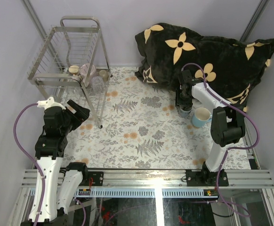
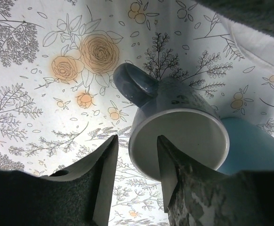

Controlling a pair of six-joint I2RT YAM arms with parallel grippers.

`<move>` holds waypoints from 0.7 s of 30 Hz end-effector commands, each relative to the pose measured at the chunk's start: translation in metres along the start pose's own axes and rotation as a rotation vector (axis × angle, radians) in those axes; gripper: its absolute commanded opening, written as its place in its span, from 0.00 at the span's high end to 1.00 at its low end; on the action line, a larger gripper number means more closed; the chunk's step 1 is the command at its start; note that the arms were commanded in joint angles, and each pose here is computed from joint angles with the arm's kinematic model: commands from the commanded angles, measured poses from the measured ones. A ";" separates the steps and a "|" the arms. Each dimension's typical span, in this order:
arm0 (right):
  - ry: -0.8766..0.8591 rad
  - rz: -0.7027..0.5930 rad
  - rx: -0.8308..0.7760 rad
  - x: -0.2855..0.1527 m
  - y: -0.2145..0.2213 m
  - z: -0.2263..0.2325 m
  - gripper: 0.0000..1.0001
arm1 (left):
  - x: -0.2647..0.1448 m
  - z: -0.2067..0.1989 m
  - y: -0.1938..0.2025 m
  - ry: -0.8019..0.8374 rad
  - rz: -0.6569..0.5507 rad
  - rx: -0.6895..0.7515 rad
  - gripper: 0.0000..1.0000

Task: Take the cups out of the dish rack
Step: Place the cup at the center of the board.

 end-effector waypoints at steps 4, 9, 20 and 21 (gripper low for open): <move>-0.088 -0.123 0.029 -0.050 -0.026 0.012 0.54 | -0.002 -0.004 -0.010 0.014 -0.032 0.037 0.20; -0.202 -0.219 0.053 -0.085 -0.045 0.030 0.52 | -0.001 -0.001 -0.007 0.002 -0.014 0.044 0.22; -0.468 -0.375 -0.060 -0.150 -0.058 0.129 0.49 | 0.003 0.013 -0.007 -0.105 -0.011 0.092 0.16; -0.499 -0.379 -0.065 -0.152 -0.057 0.136 0.49 | 0.004 0.015 -0.007 -0.116 -0.012 0.095 0.15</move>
Point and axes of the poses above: each gripper's point midway between its finger pads, its own x axis out along the fingers, its own z axis along the line the jaws close on, y = z × x, the point moved 4 cm from there along -x, back along the fingers, and after that the axes turned 13 degrees about x, right-handed, at the moved point
